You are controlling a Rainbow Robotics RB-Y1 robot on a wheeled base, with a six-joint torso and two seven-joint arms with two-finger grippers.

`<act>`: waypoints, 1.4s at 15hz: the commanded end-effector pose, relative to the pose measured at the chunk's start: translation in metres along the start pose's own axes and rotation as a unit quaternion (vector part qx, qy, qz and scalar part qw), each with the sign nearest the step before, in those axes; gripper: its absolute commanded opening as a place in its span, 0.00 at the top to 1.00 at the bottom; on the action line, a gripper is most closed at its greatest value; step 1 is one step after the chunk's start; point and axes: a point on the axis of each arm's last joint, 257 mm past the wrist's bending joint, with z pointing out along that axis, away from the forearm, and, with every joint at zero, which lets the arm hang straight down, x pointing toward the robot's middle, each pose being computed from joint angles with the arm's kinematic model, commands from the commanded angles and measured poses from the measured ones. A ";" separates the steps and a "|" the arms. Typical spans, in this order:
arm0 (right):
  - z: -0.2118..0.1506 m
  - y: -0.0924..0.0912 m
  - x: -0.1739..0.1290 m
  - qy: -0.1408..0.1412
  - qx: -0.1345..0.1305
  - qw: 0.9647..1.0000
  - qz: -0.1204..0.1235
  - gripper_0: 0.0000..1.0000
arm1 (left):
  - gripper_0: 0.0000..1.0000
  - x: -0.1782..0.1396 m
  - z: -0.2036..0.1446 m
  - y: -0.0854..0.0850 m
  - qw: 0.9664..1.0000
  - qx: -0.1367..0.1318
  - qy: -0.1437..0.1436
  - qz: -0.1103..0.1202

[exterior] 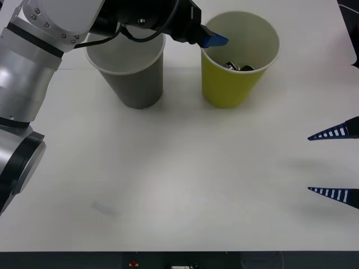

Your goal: Put the can into the green bin and the plastic bottle into the gray bin

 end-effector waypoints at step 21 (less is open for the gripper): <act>0.000 0.000 0.000 0.000 0.000 1.000 0.000 0.00 | 0.00 0.219 -0.193 -0.099 0.991 0.039 -0.013 0.126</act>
